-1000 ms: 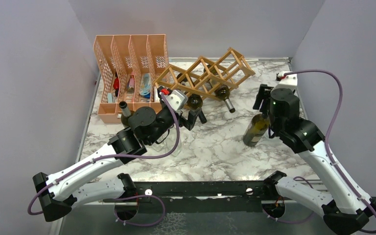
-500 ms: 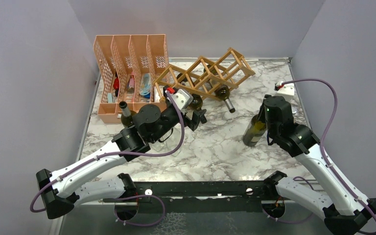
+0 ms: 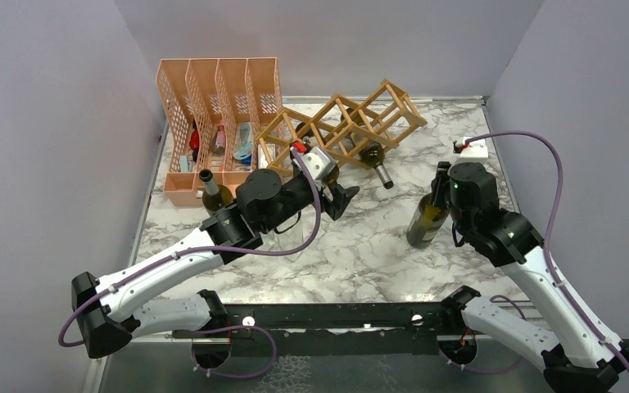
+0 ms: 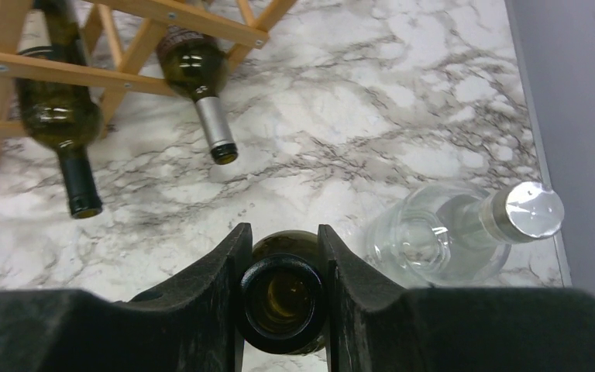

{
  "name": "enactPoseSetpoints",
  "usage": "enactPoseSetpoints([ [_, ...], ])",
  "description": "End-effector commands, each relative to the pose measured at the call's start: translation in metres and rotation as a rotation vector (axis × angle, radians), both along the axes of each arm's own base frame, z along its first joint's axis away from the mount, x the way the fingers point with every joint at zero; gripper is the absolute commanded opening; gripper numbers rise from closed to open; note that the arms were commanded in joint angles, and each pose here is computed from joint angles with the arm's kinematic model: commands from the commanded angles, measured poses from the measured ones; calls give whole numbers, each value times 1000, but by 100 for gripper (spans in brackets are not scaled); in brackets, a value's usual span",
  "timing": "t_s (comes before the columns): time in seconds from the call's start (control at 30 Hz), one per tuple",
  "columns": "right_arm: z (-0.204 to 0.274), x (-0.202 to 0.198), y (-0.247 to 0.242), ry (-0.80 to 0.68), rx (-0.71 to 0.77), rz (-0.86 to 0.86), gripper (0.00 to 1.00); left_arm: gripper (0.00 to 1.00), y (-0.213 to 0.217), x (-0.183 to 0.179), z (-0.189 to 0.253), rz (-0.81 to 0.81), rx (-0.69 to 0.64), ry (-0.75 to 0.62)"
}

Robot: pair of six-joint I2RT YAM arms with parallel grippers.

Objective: Put the wine bottle on the wine rack

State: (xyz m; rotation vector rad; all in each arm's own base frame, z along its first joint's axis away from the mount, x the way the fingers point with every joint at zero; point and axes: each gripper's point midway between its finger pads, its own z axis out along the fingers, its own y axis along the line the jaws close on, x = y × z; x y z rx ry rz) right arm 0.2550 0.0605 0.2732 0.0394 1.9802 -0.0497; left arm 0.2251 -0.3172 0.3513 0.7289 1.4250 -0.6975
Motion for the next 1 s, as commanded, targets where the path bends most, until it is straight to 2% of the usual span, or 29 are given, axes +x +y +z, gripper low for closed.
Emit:
enactPoseSetpoints([
  [0.0,64,-9,27,-138,112,189,1,99,-21,-13,17,-116,-92,3],
  [0.2,86,-19,41,-155,166,283,1,99,-50,-25,3,-243,-138,73],
  [0.37,108,-29,48,-164,232,323,1,99,-71,-37,-20,-322,-124,135],
  [0.6,131,-30,60,-186,308,360,1,99,-97,-52,-37,-378,-118,116],
  [0.7,139,-24,58,-186,339,312,1,99,-105,-50,-48,-350,-101,94],
  [0.97,158,-12,49,-189,427,170,1,99,-121,-13,-74,-167,-49,-10],
])
